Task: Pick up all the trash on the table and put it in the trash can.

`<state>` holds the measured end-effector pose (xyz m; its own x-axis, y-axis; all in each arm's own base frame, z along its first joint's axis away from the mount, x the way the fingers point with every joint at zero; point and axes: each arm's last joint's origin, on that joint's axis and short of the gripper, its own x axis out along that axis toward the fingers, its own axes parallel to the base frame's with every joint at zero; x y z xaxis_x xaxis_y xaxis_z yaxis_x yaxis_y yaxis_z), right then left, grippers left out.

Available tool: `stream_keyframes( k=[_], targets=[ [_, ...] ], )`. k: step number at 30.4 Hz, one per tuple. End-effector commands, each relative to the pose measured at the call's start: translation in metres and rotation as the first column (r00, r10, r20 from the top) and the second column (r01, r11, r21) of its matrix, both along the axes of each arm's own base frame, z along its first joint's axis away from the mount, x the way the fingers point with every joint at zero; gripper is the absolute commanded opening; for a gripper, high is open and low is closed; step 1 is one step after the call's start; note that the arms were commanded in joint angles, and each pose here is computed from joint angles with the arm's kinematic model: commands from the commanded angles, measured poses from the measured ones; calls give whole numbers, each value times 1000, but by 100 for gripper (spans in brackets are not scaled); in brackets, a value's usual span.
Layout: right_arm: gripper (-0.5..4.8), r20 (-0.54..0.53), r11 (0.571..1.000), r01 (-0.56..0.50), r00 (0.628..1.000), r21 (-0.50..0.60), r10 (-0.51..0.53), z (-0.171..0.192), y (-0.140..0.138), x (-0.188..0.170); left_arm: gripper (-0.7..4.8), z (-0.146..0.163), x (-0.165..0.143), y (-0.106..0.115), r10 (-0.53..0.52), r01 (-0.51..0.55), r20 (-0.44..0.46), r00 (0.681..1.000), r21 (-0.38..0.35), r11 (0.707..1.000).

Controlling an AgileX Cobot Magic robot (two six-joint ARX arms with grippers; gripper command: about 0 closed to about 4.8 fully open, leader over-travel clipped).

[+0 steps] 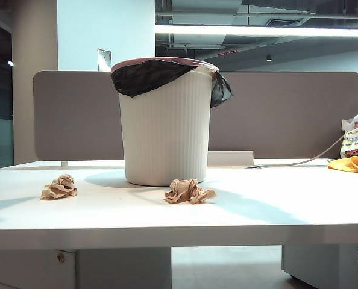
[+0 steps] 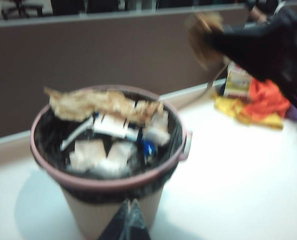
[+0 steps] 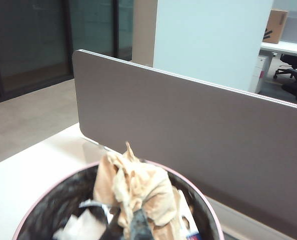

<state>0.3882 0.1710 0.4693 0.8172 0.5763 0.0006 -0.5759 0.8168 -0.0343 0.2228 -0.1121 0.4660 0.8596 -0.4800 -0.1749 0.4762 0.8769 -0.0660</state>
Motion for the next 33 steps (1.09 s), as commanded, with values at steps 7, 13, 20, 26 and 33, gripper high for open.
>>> stream_keyframes(
  k=[7,13,20,26,33],
  targets=[
    [-2,-77,999,-27,997,-24,25,-40,35,52,-5,-2,-2,3,54,-53,-30,998,36,998],
    [-1,-152,998,-30,988,-63,20,-64,40,63,-6,-4,-1,3,61,-59,-20,998,85,995],
    [472,-118,998,-11,993,-63,4,-62,40,64,-6,-6,1,2,63,-60,-31,998,91,994],
    [479,-119,997,-10,993,-75,1,-62,40,64,-5,-7,1,2,62,-59,-33,998,92,994],
    [276,-187,995,-32,982,-98,13,-42,30,41,-6,-9,-3,4,59,-52,-64,996,108,993]
  ],
)
